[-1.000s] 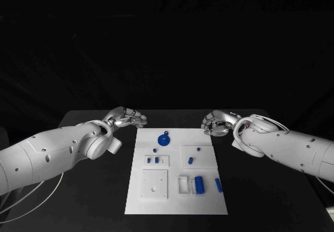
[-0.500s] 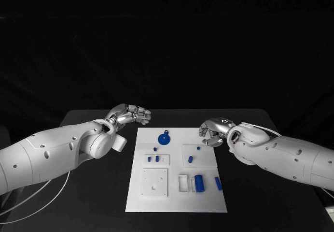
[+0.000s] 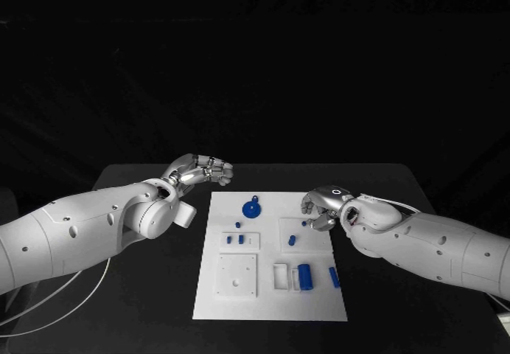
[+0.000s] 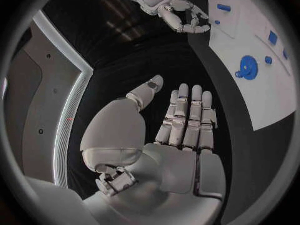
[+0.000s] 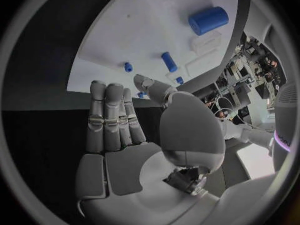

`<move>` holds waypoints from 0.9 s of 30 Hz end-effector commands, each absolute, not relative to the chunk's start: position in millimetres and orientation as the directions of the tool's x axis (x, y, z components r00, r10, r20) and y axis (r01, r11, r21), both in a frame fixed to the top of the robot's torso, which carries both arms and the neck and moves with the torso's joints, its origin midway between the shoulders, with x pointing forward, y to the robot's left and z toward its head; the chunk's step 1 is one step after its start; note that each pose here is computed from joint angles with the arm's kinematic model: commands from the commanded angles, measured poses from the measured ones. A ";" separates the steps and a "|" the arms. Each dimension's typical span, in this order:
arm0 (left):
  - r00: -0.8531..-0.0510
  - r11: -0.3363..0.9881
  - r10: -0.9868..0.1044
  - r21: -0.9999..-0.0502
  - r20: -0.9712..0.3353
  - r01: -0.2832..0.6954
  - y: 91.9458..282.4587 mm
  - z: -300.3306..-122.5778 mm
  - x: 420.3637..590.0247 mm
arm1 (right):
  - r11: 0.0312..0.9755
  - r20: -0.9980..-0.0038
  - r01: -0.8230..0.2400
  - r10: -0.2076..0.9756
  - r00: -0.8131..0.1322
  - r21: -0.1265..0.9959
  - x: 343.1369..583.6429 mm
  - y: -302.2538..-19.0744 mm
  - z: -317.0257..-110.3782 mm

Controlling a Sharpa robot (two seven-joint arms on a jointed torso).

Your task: Assemble the parts on the task board

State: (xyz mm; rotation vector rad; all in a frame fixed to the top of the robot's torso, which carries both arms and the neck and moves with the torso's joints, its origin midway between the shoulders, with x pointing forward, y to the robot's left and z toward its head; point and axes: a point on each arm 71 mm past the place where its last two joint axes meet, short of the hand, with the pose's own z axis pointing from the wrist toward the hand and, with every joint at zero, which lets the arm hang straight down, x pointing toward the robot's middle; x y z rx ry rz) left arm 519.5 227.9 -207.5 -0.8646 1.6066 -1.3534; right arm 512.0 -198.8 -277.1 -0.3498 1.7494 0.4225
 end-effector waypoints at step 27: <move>-0.374 0.128 -0.918 -0.991 -0.135 0.044 223.7 -201.7 515.8 | 0.896 -0.975 -0.442 -0.063 -0.212 0.038 511.6 -191.1 -299.6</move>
